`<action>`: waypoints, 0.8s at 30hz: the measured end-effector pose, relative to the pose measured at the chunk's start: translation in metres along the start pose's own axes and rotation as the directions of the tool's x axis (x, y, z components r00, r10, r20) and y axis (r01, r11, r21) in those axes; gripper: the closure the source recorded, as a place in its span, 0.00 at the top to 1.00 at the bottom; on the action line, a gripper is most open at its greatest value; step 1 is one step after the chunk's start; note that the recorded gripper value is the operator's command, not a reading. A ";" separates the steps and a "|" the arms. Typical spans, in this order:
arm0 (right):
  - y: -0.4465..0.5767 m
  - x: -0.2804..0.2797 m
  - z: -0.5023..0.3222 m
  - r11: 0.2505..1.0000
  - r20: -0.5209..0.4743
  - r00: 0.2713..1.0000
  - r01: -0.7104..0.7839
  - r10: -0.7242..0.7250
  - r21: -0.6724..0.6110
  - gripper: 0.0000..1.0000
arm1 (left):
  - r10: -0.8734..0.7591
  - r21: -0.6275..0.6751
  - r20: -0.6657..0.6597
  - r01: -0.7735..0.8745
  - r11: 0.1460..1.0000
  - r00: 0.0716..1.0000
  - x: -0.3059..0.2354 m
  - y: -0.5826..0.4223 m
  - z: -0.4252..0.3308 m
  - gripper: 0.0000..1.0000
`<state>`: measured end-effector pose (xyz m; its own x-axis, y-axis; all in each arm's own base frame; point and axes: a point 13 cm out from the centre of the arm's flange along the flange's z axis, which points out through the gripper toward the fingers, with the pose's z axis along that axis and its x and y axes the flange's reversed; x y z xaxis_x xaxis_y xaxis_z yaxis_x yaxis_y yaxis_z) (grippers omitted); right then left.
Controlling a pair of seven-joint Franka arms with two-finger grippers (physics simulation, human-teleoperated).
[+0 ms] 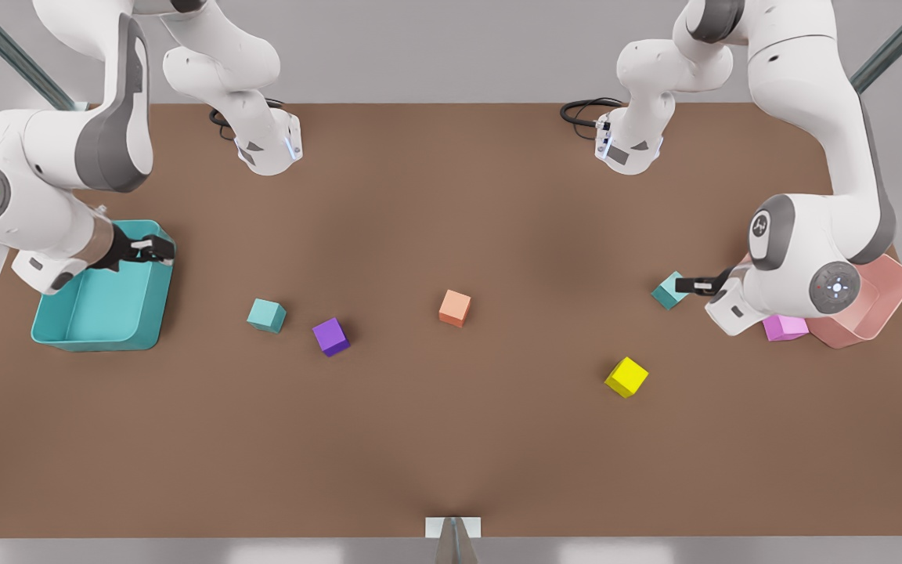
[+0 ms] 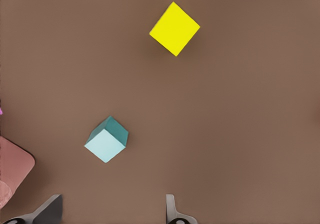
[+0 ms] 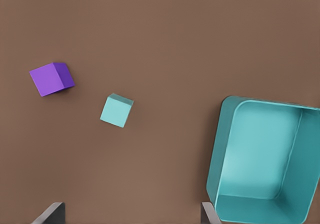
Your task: Stack the two blue cubes on top of each other
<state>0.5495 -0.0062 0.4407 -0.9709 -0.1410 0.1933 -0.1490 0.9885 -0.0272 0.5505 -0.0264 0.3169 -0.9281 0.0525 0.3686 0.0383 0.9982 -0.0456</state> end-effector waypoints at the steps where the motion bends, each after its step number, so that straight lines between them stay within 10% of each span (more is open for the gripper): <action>1: 0.000 -0.002 0.000 1.000 0.006 1.000 0.000 0.000 0.001 1.00 | 0.001 -0.004 0.005 -0.001 1.000 1.000 -0.001 0.000 0.000 1.00; 10: 0.075 -0.049 0.183 0.999 -0.175 0.983 0.054 -0.051 0.010 1.00 | -0.001 -0.011 0.016 0.001 1.000 1.000 -0.004 0.004 -0.001 1.00; 24: 0.076 -0.076 0.289 0.982 0.022 0.982 -0.188 0.188 -0.001 1.00 | 0.000 -0.011 0.008 0.000 1.000 1.000 -0.003 0.004 0.000 1.00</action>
<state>0.5582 0.0633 0.1405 -0.9855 0.0465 0.1632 0.0367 0.9974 -0.0626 0.5531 -0.0222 0.3157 -0.9310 0.0523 0.3613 0.0425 0.9985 -0.0352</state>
